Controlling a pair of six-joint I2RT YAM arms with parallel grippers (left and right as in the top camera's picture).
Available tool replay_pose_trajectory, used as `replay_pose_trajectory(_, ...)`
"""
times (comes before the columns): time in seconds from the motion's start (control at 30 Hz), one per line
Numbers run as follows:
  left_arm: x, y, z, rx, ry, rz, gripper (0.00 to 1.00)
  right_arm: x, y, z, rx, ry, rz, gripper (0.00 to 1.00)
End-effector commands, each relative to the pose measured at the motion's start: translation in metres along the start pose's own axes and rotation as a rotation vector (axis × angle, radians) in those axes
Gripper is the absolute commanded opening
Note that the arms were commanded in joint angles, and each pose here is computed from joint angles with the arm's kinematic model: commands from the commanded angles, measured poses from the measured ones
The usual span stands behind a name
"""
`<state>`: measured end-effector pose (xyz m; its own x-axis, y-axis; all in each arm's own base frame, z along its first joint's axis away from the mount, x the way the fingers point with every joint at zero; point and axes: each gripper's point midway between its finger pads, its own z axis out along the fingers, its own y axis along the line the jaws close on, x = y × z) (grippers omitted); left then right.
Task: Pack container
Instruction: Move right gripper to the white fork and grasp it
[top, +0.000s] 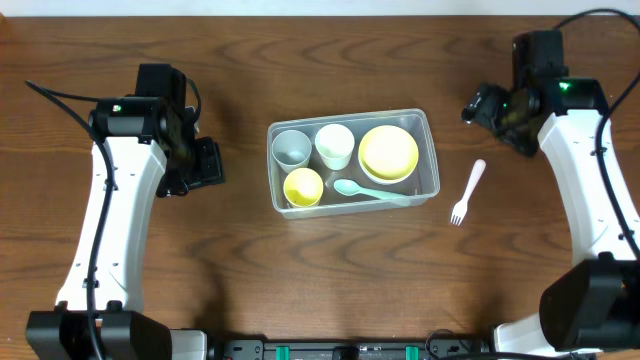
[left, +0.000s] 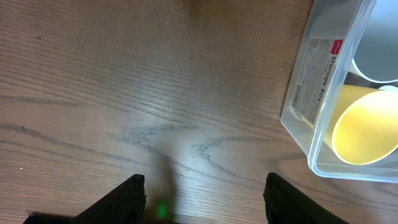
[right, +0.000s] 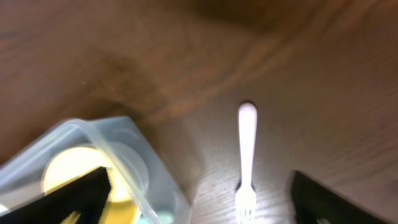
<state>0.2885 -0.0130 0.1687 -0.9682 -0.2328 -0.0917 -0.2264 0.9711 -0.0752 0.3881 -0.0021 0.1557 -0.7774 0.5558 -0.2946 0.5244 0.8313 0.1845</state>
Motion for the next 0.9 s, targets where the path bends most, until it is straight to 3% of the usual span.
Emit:
replay_pose_trajectory(0.0,0.002,0.0,-0.003,0.006,-0.009,0.005,0.62,0.027,-0.021,0.036,0.052,0.121,0.123,0.99)
replay_pose_trajectory(0.3,0.002,0.0,-0.003,0.006,-0.008,0.004,0.62,0.073,-0.055,0.092,0.127,0.209,0.189,0.93)
replay_pose_trajectory(0.5,0.003,0.001,-0.003,0.004,-0.001,0.004,0.62,0.085,-0.063,0.113,0.117,0.194,0.191,0.87)
replay_pose_trajectory(0.87,0.004,0.001,-0.003,0.004,0.0,0.004,0.62,0.089,-0.076,0.128,0.136,0.148,0.163,0.87)
